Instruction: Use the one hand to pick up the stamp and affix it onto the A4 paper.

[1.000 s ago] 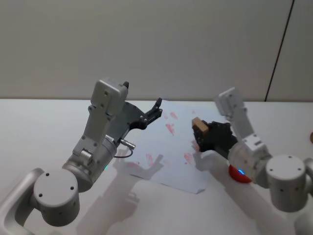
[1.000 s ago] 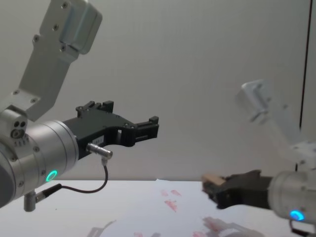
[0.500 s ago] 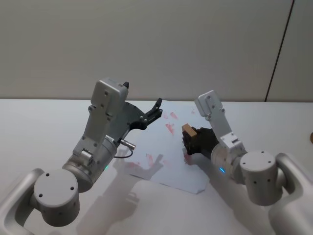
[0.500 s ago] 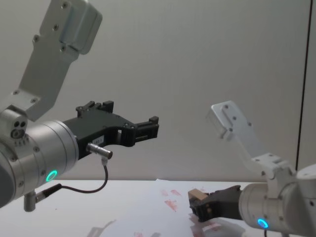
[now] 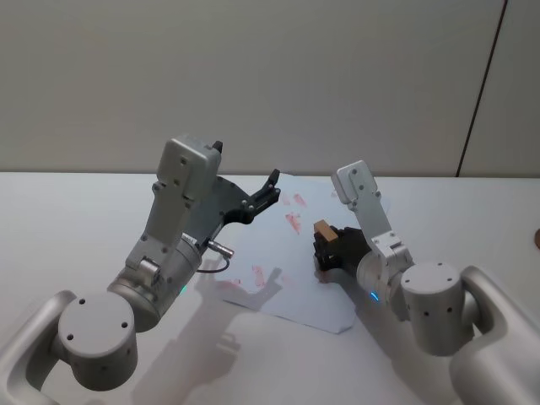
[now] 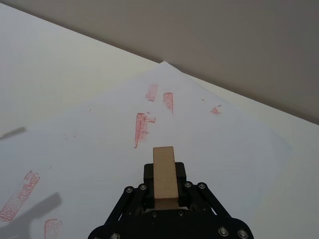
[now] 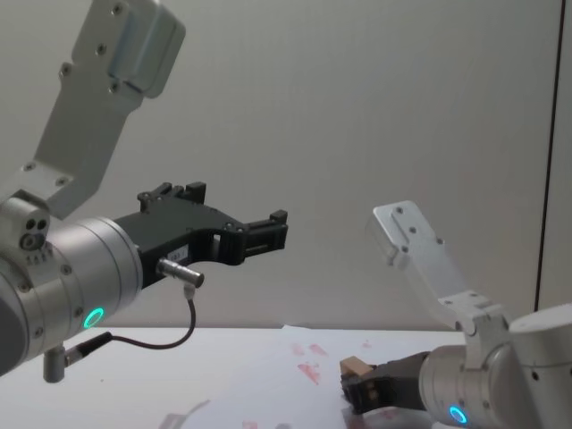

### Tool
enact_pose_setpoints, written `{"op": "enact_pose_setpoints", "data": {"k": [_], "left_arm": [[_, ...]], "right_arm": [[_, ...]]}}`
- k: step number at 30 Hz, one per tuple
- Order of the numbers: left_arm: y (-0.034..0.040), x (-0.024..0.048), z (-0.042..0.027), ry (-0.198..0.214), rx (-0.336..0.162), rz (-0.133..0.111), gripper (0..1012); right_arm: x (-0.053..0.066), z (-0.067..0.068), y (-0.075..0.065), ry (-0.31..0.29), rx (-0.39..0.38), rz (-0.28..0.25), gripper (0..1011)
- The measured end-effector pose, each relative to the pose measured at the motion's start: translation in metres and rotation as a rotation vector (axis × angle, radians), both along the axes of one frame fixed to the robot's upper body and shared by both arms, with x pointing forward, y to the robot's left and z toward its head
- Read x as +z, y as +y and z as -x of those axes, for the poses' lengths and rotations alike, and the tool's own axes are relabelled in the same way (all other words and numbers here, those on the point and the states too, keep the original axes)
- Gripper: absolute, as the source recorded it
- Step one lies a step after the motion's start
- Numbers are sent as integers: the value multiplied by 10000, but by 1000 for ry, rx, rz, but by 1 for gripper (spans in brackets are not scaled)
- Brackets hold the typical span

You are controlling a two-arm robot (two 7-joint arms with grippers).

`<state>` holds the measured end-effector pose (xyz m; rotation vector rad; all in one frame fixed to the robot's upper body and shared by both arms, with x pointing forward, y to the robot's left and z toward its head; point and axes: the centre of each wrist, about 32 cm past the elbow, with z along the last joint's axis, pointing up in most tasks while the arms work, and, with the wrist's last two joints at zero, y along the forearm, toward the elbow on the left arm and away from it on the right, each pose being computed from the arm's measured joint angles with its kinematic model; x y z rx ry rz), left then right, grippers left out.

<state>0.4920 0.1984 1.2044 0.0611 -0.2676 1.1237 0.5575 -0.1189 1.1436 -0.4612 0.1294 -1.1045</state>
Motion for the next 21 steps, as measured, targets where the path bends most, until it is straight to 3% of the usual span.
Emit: {"op": "enact_pose_setpoints", "data": {"k": [11,21], "left_arm": [[0,0,0,0,0,0,1003],[0,0,0,0,0,0,1002]], "right_arm": [[-33,-4,22,23,-30,0,221],[-25,-14,-2,9,-44,-16,221]]}}
